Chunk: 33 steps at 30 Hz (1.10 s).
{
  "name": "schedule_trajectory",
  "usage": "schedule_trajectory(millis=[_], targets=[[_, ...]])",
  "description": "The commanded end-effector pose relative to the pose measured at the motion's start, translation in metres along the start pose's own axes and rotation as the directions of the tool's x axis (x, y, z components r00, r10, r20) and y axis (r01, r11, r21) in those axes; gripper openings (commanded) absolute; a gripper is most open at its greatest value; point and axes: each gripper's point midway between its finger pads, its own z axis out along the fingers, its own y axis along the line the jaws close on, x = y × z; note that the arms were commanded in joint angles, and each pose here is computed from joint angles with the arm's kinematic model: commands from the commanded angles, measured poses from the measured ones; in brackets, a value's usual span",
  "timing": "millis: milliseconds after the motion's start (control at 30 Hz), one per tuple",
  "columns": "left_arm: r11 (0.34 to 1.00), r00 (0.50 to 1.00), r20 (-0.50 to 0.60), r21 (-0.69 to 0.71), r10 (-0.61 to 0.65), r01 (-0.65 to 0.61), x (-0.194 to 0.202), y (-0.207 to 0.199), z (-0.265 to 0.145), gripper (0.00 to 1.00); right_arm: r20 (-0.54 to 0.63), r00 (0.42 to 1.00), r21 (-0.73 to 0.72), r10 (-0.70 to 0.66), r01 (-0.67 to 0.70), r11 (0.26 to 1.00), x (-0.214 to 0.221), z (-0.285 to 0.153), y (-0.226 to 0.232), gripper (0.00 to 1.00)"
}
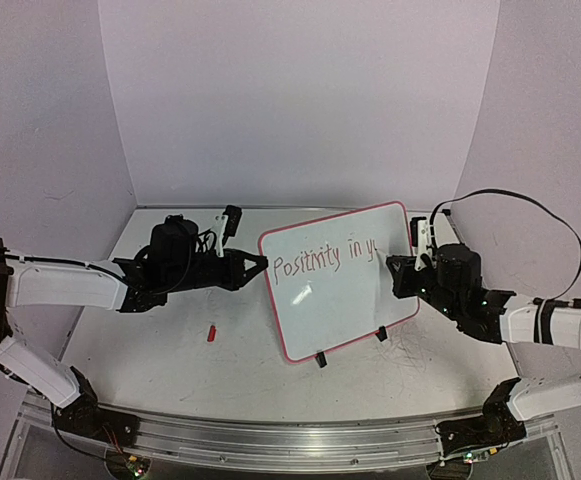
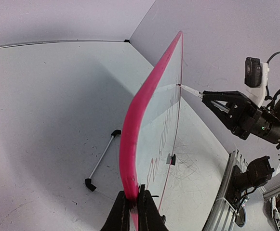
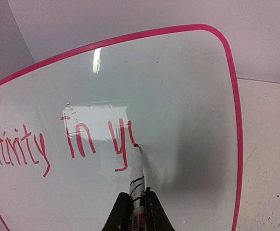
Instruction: Write a sentence on the whiteboard
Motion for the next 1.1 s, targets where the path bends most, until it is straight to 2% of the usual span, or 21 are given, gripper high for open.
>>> schedule_trajectory(millis=[0,533,1067], targets=[[0.999,0.998,0.043,-0.023,0.047,-0.046,-0.021,-0.002,-0.001,0.00,0.052,0.998,0.036,0.023,-0.024,0.999,-0.017,0.000,-0.006,0.00],[0.999,0.998,0.041,-0.023,0.050,-0.049,-0.020,-0.002,-0.001,0.00,0.097,0.995,0.030,0.014,-0.017,0.999,-0.039,0.010,0.002,0.00],[0.998,0.998,0.045,-0.026,0.050,-0.049,-0.021,-0.002,-0.002,0.00,0.041,0.999,-0.034,0.014,-0.012,0.999,-0.018,0.009,0.010,0.00]])
